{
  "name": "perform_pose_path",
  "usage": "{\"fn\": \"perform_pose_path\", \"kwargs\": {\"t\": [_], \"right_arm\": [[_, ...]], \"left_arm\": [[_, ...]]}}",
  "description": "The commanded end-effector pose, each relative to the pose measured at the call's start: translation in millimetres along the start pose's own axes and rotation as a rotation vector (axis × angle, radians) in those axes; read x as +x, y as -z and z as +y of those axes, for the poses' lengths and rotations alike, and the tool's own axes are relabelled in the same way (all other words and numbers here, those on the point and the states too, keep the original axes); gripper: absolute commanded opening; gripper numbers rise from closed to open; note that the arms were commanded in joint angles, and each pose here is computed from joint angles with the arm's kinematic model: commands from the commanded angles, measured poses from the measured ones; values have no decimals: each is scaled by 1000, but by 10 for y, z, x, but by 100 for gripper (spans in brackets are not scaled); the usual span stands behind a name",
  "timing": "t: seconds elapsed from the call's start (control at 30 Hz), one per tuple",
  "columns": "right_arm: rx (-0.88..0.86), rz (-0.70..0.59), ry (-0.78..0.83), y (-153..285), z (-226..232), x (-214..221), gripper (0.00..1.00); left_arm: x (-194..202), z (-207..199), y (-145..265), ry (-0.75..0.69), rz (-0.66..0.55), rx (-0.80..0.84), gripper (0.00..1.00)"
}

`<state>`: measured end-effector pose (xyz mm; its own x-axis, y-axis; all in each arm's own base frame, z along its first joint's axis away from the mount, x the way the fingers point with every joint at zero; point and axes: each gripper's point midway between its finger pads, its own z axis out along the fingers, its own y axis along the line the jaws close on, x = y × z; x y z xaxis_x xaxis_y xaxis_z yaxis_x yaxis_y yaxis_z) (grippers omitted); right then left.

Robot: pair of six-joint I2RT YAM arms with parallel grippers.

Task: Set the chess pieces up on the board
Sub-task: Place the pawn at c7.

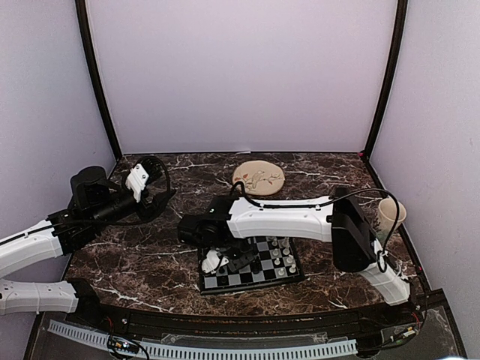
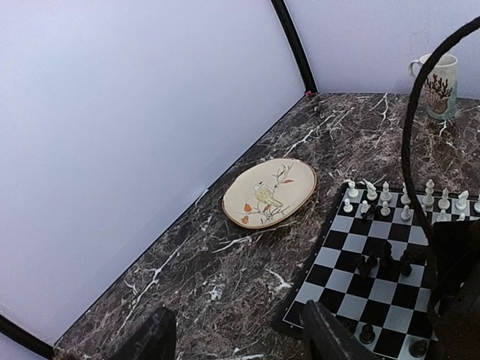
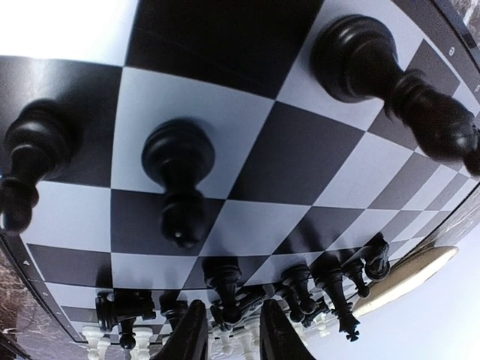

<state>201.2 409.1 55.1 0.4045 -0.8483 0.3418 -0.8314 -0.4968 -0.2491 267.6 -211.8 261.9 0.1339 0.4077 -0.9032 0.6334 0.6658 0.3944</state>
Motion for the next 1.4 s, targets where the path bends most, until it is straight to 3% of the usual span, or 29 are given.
{"fn": "perform_pose_path", "kwargs": {"t": [0.0, 0.13, 0.3, 0.43, 0.53, 0.9, 1.37], "right_arm": [[-4, -65, -21, 211, -13, -55, 25], [-33, -207, -61, 495, -60, -79, 27], [-120, -481, -182, 799, -263, 61, 29], [-217, -755, -337, 886, -462, 318, 30], [-235, -847, -422, 851, -494, 403, 30], [-231, -844, -497, 445, -307, 241, 29], [-176, -657, -417, 66, -140, -40, 32]], "left_arm": [[2, -18, 7, 17, -16, 7, 60], [15, -15, -12, 33, -12, 4, 61], [73, 98, -68, 114, 23, -60, 67], [110, 173, -121, 171, 62, -93, 69], [137, 169, -158, 180, 79, -82, 69], [60, 156, -120, 181, 62, -54, 69], [23, 101, -108, 185, 53, -17, 69]]}}
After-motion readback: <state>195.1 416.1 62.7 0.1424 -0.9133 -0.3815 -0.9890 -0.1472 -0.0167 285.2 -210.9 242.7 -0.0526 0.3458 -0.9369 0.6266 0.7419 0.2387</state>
